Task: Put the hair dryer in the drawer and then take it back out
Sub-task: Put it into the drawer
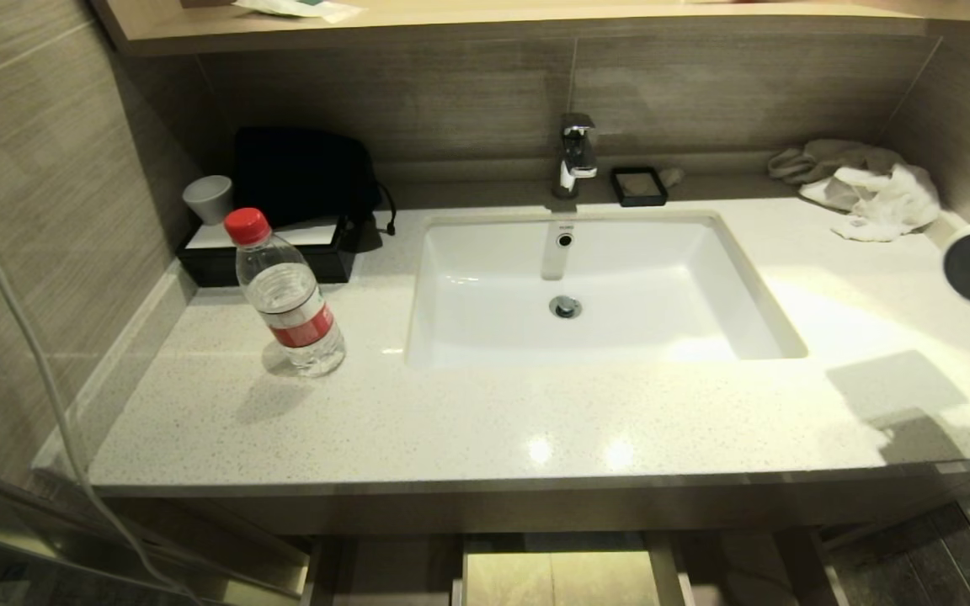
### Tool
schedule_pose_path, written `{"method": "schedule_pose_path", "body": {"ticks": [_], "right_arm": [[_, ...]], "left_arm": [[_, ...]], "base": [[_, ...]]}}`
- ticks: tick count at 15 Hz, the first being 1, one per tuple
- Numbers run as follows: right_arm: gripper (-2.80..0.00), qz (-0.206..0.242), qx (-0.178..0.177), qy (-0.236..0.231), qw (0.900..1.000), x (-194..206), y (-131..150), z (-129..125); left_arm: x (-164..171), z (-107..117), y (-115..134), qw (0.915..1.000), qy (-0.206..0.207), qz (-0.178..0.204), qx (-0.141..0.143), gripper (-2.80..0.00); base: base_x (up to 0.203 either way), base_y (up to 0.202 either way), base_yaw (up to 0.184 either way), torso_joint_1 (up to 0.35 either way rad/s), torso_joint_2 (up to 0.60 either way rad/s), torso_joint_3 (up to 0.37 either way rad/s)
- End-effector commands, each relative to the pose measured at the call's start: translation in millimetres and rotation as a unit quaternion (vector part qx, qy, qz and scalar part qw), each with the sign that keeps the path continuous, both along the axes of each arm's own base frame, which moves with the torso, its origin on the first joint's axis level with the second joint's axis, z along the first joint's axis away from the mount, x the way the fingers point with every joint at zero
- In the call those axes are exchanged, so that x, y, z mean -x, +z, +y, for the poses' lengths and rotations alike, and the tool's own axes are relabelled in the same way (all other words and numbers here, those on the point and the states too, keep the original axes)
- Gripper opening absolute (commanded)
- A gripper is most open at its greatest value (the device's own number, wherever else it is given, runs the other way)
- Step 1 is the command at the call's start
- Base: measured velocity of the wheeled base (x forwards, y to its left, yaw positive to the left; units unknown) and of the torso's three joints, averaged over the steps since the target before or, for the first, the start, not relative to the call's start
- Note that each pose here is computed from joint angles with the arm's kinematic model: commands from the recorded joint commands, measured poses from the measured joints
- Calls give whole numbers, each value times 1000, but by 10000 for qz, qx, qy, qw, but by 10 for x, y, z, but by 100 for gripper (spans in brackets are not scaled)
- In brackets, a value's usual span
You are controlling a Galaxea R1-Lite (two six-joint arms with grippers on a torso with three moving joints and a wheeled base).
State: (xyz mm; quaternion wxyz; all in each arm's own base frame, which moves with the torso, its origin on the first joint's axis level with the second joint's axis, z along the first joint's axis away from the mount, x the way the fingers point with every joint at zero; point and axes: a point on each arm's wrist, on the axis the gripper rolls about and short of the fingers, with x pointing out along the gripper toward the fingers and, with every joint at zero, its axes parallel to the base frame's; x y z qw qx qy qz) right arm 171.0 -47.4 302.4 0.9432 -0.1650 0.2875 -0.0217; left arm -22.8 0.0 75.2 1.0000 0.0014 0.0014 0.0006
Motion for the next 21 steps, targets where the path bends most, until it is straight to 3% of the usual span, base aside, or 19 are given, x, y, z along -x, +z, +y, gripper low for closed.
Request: {"method": "schedule_pose_path", "body": {"ticks": [1,5,9,11,14,21], "right_arm": [[-280,-563,156,106,9982,858,129,260],[-280,-644,148,264,9975,1738,-77,514],[-280,-721,149,338,9967,2408,-502,684],[-280,-501,42,383,9980,2435,-817,677],[-280,-913,45,415,9949,2396,-1068,641],[-280,-1189,147,531,9914,2280,-1031,575]], "left_arm": [[0,0,1,10000,3,-6,-2,-280],[0,0,1,10000,1,-6,-2,-280],[0,0,0,10000,1,2,-2,-280],[0,0,0,10000,1,1,-2,-280],[0,0,1,10000,1,-3,-2,-280],[0,0,0,10000,1,2,-2,-280]], "base": [[0,0,0,0,0,0],[0,0,0,0,0,0],[0,0,0,0,0,0],[0,0,0,0,0,0],[0,0,0,0,0,0],[0,0,0,0,0,0]]}}
